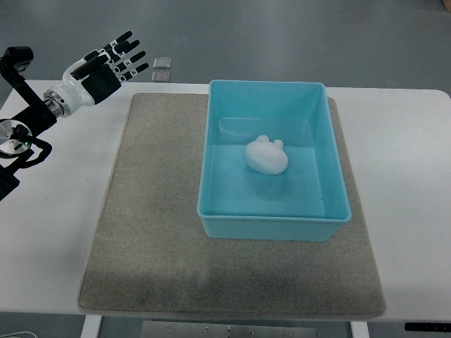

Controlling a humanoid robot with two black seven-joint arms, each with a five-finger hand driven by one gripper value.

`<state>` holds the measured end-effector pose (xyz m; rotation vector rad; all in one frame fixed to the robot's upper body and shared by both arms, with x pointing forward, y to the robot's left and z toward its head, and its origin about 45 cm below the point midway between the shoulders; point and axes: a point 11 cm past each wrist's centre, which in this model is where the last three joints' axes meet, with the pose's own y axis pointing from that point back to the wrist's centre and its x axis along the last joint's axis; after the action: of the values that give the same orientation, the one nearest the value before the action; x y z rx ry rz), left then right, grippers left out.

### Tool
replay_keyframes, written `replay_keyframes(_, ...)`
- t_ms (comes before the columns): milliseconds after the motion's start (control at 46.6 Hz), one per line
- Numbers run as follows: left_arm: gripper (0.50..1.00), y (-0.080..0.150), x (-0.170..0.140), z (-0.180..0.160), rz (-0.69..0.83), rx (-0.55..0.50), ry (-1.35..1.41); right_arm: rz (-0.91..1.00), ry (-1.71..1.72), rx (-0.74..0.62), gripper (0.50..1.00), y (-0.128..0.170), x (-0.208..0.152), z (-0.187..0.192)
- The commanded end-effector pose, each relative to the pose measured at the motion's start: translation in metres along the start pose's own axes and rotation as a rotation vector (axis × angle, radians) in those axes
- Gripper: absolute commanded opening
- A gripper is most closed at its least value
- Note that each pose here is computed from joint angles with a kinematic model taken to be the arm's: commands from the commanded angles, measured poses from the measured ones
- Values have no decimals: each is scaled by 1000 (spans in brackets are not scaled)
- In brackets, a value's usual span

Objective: Place white toy into blue box with left hand

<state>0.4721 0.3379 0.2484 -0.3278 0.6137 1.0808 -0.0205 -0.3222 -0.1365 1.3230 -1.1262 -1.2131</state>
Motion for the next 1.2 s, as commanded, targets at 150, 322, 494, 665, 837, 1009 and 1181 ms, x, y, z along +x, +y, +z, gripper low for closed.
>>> replay_keyframes(150,999,0,0,1,-1,-3,-1,0,0,0,936,0,0,0)
replay_keyframes(322,996,1,1,3,2,-8,-3,0,0,0,936,0,0,0)
replay_keyframes(494,999,1,1,3,3,-3,-14,0,0,0,936,0,0,0)
replay_keyframes(665,999,0,0,1,-1,2,-13,0,0,0,936,0,0,0)
replay_keyframes(837,999,-1,-2,-1,-6,5,-11,0,0,0,936,0,0,0)
replay_keyframes(1009,999,-1,-2,-1,-7,4,-11,-6,-2,1,936,0,-1,0)
replay_keyframes(1181,999,-1,-3,0,-8,2,-10,-12,1,0,936,0,-2,0)
